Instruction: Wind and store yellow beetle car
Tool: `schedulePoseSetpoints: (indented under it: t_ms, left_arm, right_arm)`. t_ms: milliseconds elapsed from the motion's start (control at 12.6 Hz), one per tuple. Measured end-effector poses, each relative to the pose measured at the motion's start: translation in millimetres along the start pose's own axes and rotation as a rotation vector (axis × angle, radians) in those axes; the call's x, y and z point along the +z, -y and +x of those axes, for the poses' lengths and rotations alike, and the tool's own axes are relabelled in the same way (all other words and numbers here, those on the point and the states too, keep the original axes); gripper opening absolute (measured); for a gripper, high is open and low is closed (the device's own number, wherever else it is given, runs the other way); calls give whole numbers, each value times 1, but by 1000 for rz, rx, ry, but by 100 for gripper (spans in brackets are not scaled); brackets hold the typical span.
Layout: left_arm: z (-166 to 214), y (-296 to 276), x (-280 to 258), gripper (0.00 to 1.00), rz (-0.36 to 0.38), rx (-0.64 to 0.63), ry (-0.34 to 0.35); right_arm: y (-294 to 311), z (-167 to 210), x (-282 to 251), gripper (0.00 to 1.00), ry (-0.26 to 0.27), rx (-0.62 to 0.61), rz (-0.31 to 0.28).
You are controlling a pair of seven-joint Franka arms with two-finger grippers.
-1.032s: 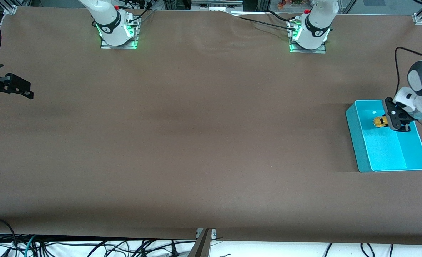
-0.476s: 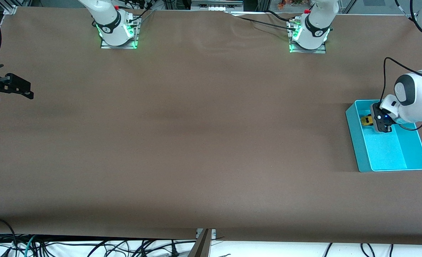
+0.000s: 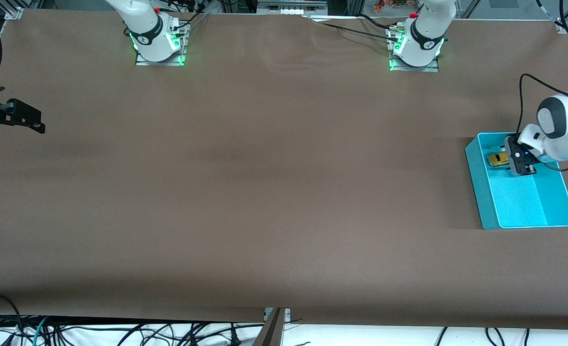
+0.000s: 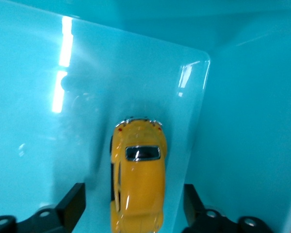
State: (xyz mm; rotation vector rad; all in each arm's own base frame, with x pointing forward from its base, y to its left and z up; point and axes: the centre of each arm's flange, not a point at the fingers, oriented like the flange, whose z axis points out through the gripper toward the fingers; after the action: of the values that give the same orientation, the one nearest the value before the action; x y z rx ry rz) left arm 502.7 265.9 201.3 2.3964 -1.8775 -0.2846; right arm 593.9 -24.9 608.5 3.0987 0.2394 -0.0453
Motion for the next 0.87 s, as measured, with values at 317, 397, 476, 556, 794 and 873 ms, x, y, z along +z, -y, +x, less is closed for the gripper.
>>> schedulePoseSetpoints:
  t_ms: [317,397,476,556,794,873]
  left_arm:
    - [17,3,-74,100,92,-20,28]
    - [32,6,-95,100,125,-36,30]
    - [50,8,-120,100,149,-56,33]
    - [69,8,-150,100,151,-96,33]
    - [112,-12,-237,100,147,-293,29]
    - [122,-22,-254,100,146,-371,23]
  right_arm:
    - [0,0,0,100,0,3,0]
    - [0,0,0,100,0,3,0]
    - [1,0,0,100,0,3,0]
    - [1,0,0,100,0,4,0]
    - [1,0,0,100,0,4,0]
    - [1,0,0,100,0,4,0]
